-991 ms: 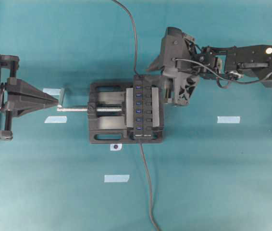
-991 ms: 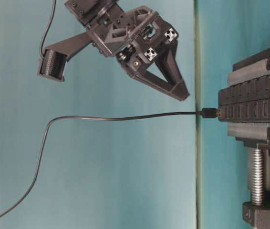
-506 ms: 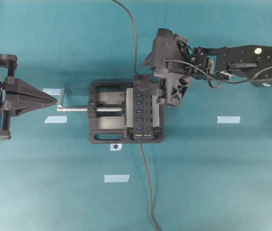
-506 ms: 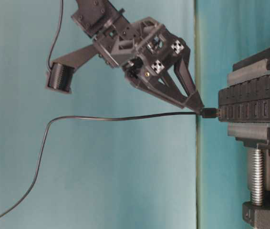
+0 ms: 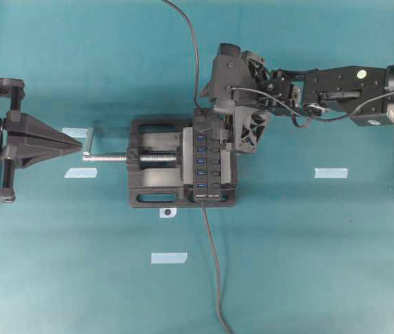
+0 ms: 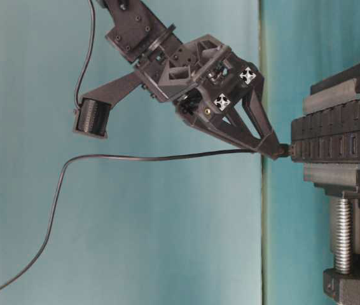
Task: Insert the USB into the front port of the fixed hub.
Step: 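Close the right gripper on the black USB plug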
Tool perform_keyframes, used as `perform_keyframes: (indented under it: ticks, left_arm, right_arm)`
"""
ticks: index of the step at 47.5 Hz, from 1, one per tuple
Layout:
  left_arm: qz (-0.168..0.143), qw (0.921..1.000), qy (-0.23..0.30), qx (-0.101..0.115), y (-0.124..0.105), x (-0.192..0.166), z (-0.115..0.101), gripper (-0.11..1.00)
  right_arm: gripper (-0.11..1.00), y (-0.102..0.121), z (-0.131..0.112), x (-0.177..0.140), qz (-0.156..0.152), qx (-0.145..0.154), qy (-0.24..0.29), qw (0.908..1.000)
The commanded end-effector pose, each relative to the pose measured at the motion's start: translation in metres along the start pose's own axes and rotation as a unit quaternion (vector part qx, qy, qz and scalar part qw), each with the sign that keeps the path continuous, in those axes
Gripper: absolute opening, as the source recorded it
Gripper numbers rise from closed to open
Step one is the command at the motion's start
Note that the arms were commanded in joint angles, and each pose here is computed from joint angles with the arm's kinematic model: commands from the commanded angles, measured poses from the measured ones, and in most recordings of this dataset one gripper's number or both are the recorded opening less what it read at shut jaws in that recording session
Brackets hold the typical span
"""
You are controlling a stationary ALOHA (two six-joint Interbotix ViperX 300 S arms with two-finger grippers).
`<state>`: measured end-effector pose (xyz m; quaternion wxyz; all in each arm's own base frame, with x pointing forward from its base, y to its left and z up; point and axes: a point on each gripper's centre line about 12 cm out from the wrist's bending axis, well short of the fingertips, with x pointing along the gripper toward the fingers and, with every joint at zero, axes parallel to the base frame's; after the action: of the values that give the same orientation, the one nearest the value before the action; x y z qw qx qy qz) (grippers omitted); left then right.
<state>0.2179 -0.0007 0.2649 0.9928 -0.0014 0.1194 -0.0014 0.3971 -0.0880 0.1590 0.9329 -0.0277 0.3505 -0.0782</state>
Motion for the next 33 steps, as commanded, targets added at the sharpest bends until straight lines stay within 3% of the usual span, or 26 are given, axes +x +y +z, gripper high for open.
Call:
perform_keyframes:
  ticks: [1,8,33]
  left_arm:
    - [-0.002,0.9999,-0.011,0.002,-0.0007,0.0006,0.0083,0.0]
    - [-0.002,0.9999,-0.01,0.003,-0.0007,0.0006,0.0082,0.0]
    - [-0.002,1.0,-0.009,0.001,-0.0007,0.0006,0.007,0.0]
  right_arm:
    - [0.74,-0.0013,0.0138,-0.0045,-0.002,-0.005,-0.021,0.9998]
    - [0.68,-0.0013,0.0138,-0.0045,-0.002,-0.006,-0.021,0.9998]
    - [0.65,-0.0015,0.0151,-0.0046,-0.003,-0.004,-0.023,0.9997]
